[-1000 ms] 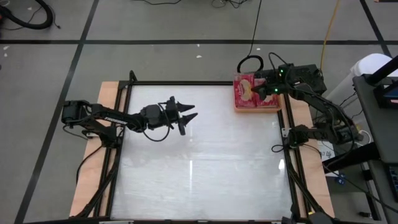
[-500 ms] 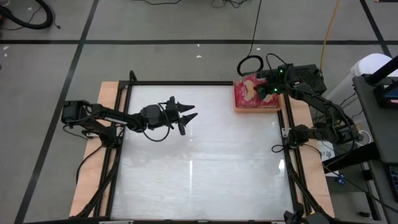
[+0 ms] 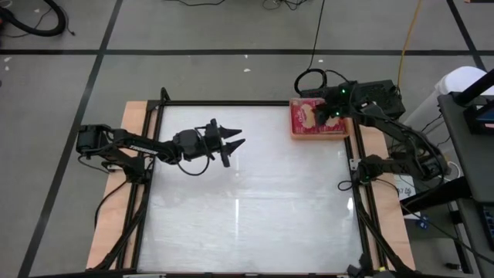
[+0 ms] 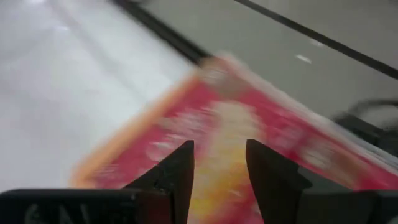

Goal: Sort popcorn bags into baskets
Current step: Return to Home Position

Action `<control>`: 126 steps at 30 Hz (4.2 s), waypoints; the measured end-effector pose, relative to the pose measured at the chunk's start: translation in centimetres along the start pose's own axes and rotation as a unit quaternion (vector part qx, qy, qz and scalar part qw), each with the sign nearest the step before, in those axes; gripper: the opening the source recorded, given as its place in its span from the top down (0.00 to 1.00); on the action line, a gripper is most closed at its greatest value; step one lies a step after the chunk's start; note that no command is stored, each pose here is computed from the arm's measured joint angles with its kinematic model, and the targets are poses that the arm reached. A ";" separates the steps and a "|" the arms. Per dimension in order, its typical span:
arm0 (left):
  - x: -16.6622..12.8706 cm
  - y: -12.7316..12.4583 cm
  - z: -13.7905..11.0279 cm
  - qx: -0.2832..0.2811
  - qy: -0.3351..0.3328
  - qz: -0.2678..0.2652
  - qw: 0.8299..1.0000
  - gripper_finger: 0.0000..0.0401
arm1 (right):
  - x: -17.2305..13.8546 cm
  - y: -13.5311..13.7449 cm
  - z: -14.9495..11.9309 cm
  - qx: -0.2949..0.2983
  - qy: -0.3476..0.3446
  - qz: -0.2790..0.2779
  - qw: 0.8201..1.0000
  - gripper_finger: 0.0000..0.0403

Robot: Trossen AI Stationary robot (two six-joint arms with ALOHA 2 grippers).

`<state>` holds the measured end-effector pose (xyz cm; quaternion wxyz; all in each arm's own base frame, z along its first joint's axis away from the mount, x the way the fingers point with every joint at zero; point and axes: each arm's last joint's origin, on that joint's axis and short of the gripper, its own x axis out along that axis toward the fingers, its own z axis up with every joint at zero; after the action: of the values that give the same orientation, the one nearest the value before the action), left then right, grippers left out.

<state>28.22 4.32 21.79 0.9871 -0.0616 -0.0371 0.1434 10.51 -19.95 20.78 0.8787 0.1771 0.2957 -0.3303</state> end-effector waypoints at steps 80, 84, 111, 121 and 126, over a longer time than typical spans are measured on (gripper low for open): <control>-9.4 -2.5 -2.6 0.103 0.034 -0.042 0.993 0.98 | -7.9 13.8 -12.8 -0.223 -0.354 0.332 0.846 1.00; -9.4 -2.5 -2.6 0.103 0.034 -0.042 0.993 0.99 | -8.1 13.4 -12.8 -0.214 -0.364 0.303 0.854 1.00; -10.3 -1.9 -2.9 0.091 0.019 -0.032 0.995 0.99 | -7.8 13.5 -13.2 -0.211 -0.331 0.330 0.859 1.00; -14.4 0.0 -3.8 0.058 -0.026 -0.027 0.998 0.99 | -7.8 13.5 -13.2 -0.210 -0.331 0.329 0.859 1.00; -15.4 -0.4 -2.9 0.049 -0.054 -0.050 0.996 0.99 | -7.7 13.5 -13.2 -0.211 -0.329 0.328 0.860 1.00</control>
<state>13.90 -0.81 18.09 0.9914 -0.0034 -0.0863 0.0988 9.73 0.17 17.18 0.9987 -0.0449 -0.0232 0.0085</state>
